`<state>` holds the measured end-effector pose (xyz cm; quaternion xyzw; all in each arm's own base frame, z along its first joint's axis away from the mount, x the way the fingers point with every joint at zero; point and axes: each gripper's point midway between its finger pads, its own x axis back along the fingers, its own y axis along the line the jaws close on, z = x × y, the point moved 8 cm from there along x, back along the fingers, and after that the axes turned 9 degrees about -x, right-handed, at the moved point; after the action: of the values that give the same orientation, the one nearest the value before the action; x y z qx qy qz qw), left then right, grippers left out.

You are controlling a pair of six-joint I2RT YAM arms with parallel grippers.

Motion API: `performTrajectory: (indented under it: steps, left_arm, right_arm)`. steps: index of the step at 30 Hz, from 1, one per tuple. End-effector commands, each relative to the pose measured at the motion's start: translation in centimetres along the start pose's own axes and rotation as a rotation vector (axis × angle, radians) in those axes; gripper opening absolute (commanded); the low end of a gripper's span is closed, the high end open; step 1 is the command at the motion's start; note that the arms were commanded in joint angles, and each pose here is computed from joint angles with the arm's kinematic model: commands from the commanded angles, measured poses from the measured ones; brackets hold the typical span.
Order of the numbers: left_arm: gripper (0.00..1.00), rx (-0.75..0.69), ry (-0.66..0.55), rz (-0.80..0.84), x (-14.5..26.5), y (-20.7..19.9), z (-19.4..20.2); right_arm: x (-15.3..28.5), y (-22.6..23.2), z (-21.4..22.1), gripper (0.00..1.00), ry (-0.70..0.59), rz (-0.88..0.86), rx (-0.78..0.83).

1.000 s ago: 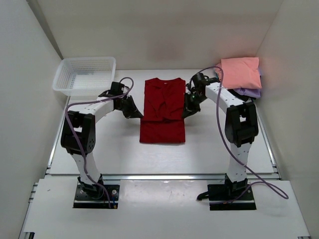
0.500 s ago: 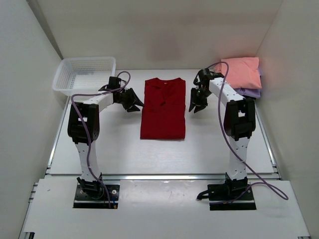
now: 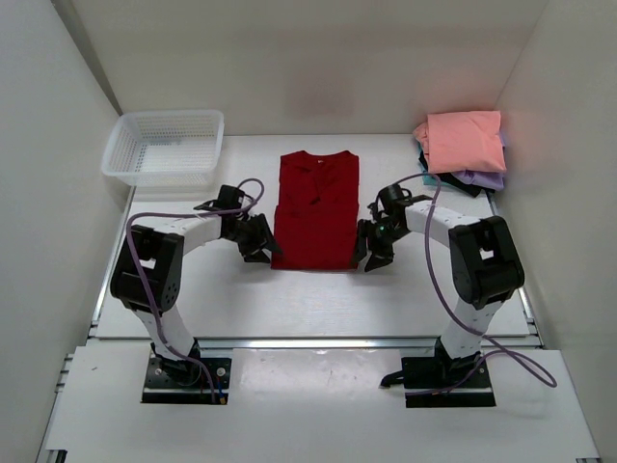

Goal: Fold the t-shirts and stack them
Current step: Grab one side of the 2/3 rectangular tshirt with both arms

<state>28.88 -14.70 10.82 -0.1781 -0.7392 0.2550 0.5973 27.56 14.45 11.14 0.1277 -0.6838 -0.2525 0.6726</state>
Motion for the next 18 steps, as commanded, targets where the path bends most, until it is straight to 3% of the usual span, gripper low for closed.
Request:
performTrajectory:
  steps: [1,11,16,18]
  left_arm:
    - [0.59,-0.069,-0.027,-0.03,-0.1,-0.6,0.7]
    - [0.6,-0.054,0.015,-0.154,-0.6,0.8,2.6]
    - [0.52,-0.035,-0.01,-0.158,-1.2,0.8,2.7]
    - [0.27,-0.026,-0.012,-0.143,-1.9,0.6,2.6]
  right_arm:
    - [-0.7,2.2,-0.5,0.49,-0.045,-0.137,0.019]
    - [-2.4,1.1,-0.1,0.49,-0.024,-0.146,-0.084]
    - [-2.6,1.0,0.1,0.16,-0.025,-0.142,-0.095]
    - [-2.7,0.6,0.5,0.02,-0.017,-0.14,-0.101]
